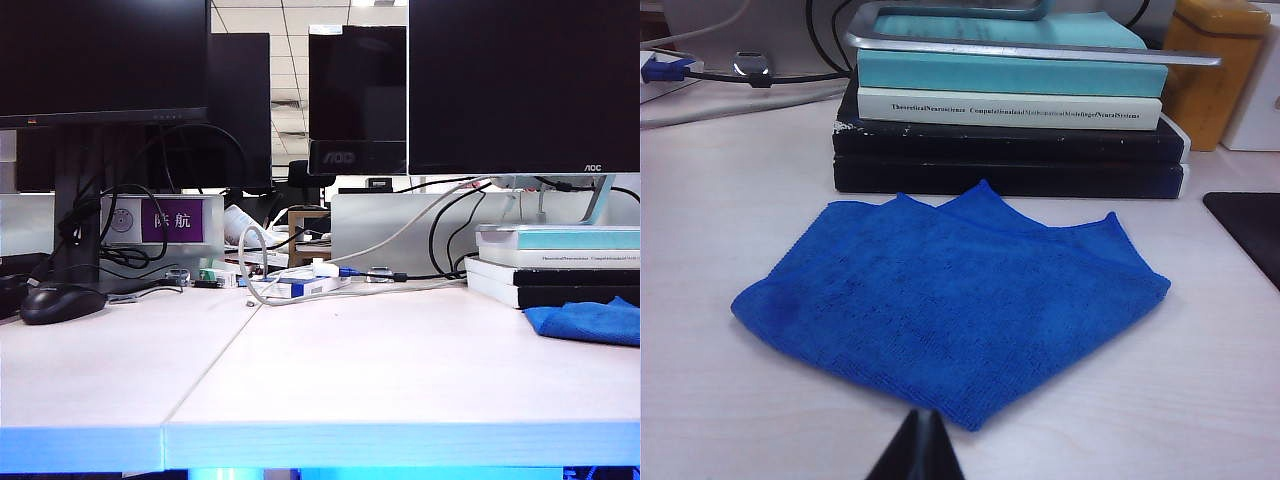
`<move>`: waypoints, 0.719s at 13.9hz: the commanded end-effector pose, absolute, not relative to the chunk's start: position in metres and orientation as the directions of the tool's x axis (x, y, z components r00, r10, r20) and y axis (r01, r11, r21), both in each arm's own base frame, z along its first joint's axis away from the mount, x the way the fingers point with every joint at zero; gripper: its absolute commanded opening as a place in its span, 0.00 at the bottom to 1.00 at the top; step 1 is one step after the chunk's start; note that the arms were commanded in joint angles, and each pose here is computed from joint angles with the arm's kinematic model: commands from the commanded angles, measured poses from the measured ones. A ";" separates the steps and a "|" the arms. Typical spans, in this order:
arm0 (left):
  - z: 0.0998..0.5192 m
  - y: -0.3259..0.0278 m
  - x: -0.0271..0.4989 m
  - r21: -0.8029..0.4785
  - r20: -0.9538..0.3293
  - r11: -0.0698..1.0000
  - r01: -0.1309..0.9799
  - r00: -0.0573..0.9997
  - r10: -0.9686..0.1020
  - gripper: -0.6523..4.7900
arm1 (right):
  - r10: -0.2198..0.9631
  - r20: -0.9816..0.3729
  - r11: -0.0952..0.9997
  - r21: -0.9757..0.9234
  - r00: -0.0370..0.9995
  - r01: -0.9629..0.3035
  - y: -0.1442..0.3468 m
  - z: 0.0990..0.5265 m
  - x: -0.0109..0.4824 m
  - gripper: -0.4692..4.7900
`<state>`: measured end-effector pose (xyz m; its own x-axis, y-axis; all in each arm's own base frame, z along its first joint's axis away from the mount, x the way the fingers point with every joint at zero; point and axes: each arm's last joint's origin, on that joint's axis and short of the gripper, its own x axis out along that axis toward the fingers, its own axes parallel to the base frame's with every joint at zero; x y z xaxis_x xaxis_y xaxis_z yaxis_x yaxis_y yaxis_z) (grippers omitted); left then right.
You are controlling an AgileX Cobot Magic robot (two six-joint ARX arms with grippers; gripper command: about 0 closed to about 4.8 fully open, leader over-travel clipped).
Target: Wipe the table from right to left using the rag.
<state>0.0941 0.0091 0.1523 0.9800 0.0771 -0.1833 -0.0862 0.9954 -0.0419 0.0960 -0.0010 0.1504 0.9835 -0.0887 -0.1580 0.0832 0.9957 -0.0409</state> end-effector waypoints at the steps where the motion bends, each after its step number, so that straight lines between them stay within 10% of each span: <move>1: 0.149 0.009 0.094 -0.043 -0.200 0.997 -0.065 0.978 0.055 0.11 | -0.089 -0.158 0.996 -0.044 0.983 0.083 -0.001 0.149 0.096 0.08; 10: 0.228 -0.004 0.080 -0.180 0.086 0.981 0.072 0.995 -0.058 0.11 | -0.090 0.023 0.967 0.240 0.996 0.082 -0.001 0.203 0.085 0.08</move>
<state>0.0815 -0.0045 0.2175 0.9947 -0.0780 0.0672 0.0872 0.9854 -0.1465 0.0879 -0.0012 0.1944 0.9961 -0.0884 -0.0082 0.0882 0.9760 0.1990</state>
